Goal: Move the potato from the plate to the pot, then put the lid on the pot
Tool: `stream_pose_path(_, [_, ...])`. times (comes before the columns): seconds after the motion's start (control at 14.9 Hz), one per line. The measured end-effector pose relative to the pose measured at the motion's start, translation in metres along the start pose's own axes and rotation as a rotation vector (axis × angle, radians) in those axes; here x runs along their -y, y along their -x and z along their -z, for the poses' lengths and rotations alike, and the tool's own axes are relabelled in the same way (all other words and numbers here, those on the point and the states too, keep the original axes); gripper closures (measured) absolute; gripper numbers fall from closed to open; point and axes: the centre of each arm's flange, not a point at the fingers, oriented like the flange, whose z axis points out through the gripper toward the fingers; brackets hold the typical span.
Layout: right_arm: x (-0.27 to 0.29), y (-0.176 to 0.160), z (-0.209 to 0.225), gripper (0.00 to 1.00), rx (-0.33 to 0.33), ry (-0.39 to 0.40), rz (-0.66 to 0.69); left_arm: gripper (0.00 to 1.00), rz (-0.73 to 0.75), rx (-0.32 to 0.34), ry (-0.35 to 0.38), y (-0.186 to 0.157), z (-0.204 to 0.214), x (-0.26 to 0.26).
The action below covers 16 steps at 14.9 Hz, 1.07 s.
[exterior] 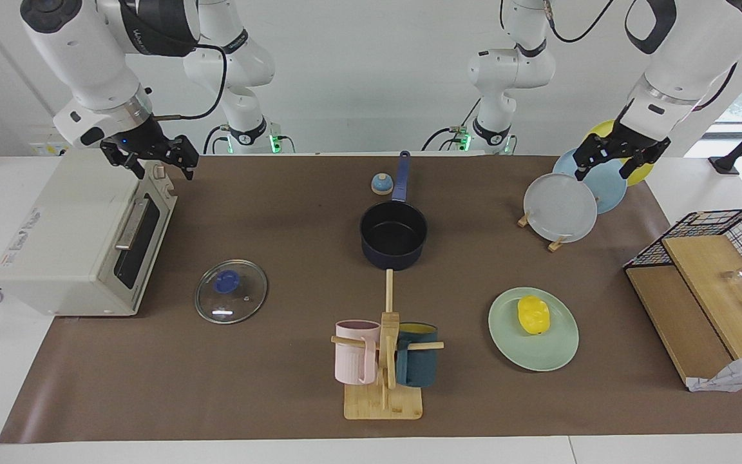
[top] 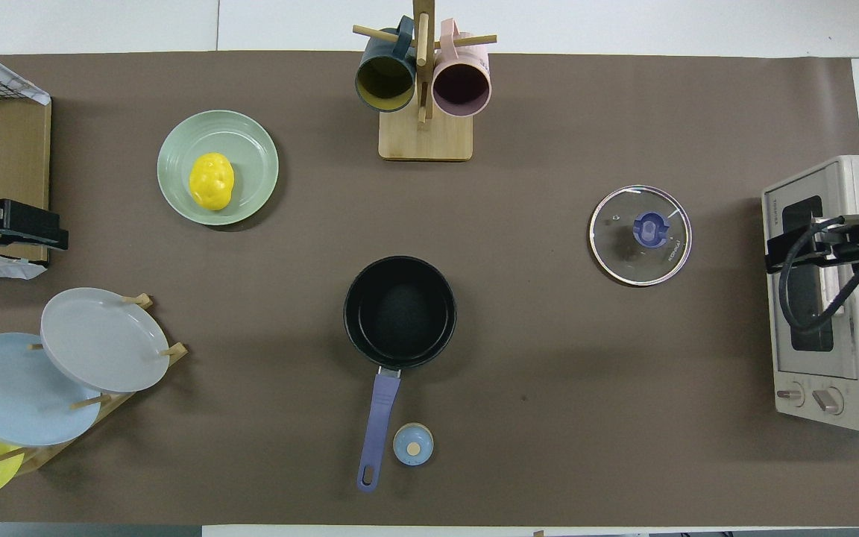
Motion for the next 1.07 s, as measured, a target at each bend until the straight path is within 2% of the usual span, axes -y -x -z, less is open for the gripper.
stream_pose_path(0.54, [0.0,0.0,0.0,0.0,0.0,0.0,0.0,0.0,-0.011,0.0,0.0,0.0,-0.002,0.0])
stream_pose_path(0.74, [0.0,0.0,0.0,0.0,0.0,0.0,0.0,0.0,-0.011,-0.032,0.001,-0.003,-0.005,-0.001])
stream_pose_path(1.07, [0.0,0.0,0.0,0.0,0.0,0.0,0.0,0.0,-0.02,-0.029,0.026,-0.017,-0.028,-0.01])
